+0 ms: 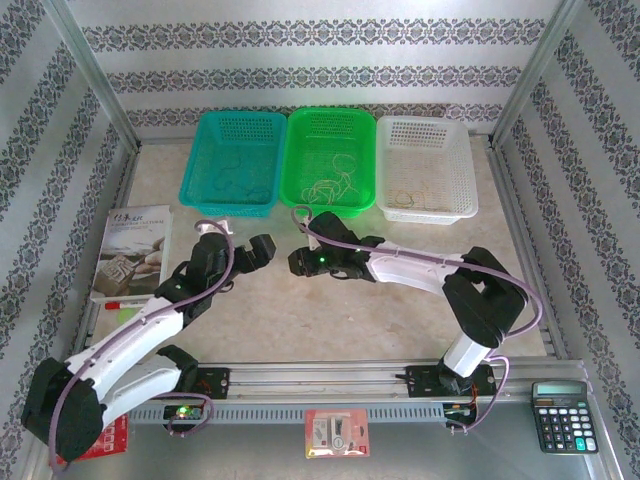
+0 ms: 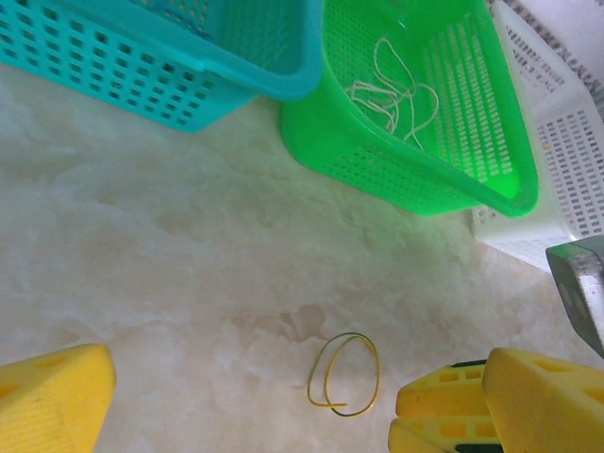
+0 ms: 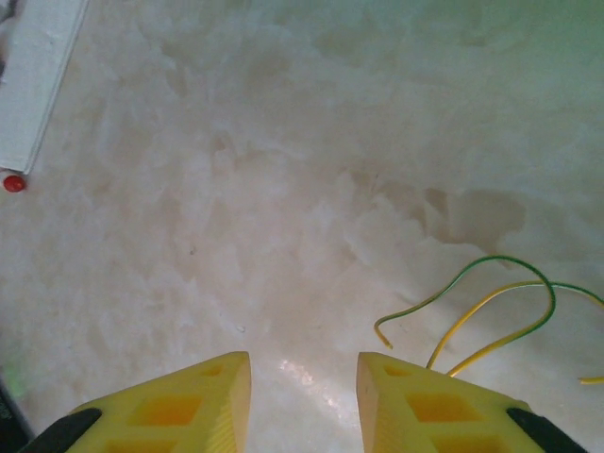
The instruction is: Untangle the cables
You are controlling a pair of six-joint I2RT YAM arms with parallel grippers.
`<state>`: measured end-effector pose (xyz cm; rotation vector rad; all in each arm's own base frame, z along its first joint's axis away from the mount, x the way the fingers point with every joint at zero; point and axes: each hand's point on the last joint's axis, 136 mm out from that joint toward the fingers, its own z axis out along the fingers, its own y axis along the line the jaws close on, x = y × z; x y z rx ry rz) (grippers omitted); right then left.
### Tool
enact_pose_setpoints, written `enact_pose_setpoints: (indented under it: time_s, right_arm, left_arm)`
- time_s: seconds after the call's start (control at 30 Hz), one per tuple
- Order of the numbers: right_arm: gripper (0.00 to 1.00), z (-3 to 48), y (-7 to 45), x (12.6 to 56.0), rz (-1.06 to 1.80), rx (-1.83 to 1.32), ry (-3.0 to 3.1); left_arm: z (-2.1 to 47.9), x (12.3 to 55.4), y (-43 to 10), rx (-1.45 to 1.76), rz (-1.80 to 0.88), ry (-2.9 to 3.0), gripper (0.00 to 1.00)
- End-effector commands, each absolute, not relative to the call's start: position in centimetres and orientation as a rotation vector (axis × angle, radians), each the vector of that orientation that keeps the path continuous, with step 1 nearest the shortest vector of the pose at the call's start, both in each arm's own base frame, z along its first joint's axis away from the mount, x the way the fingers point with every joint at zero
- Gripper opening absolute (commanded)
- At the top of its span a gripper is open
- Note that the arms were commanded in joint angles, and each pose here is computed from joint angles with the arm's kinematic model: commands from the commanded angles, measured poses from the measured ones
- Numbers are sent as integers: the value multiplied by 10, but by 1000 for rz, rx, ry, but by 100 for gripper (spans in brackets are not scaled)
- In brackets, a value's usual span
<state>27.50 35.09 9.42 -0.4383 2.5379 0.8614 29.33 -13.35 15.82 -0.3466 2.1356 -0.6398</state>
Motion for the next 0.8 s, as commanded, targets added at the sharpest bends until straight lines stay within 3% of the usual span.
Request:
enact_pose_setpoints:
  time_s: [0.0, 0.27, 0.77]
  right_arm:
    - [36, 84, 350, 279, 747, -501, 2564]
    - [37, 68, 356, 280, 576, -617, 2591]
    - [42, 49, 356, 280, 381, -712, 2600]
  left_arm:
    - [152, 287, -101, -466, -524, 2137, 100]
    - [161, 282, -68, -575, -519, 2087, 100]
    - [161, 284, -74, -562, -577, 2076, 100]
